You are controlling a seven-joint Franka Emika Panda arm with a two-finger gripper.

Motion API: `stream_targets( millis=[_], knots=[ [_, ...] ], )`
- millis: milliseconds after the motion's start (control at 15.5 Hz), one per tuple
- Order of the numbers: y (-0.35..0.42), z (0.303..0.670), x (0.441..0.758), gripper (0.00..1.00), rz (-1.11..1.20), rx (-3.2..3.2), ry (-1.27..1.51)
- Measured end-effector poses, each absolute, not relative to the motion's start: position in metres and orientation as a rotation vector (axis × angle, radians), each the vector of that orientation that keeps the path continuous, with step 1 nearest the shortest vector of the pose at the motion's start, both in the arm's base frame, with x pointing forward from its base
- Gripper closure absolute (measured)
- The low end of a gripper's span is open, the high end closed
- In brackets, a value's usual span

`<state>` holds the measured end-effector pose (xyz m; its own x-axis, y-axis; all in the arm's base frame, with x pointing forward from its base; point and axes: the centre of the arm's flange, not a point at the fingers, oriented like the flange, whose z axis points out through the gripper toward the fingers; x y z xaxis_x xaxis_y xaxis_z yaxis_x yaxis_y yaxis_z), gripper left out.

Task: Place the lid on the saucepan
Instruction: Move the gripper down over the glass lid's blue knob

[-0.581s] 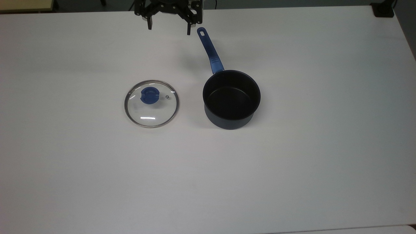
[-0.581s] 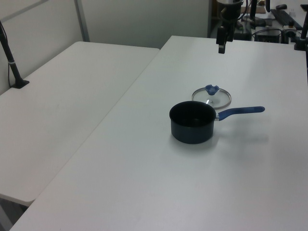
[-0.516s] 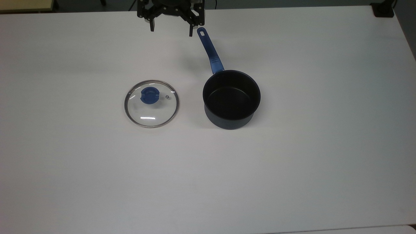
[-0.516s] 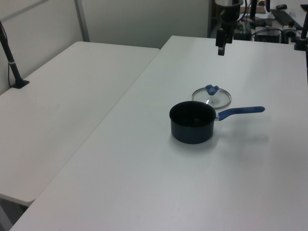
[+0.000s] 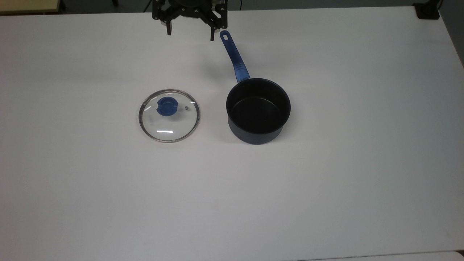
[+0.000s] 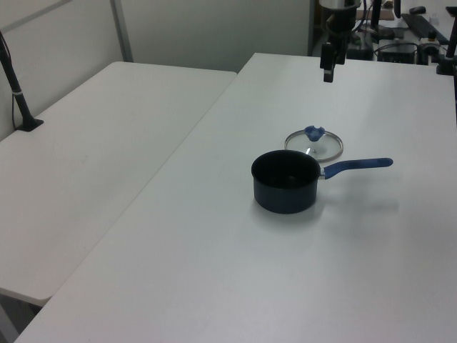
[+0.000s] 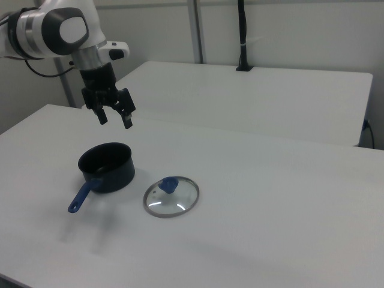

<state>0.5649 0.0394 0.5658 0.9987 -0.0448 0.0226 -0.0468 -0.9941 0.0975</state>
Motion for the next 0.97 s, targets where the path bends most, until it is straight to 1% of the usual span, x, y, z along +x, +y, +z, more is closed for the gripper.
stream_targets(
  millis=[194, 452, 646, 968],
  knots=[
    [0.028, 0.559, 0.567, 0.0, 0.005, 3.042, -0.003],
    [-0.023, 0.529, 0.579, 0.0, -0.075, 3.042, 0.09],
    [-0.046, 0.495, 0.593, 0.0, -0.101, 3.044, 0.098],
    [-0.055, 0.426, 0.619, 0.0, -0.107, 3.048, 0.1]
  ],
)
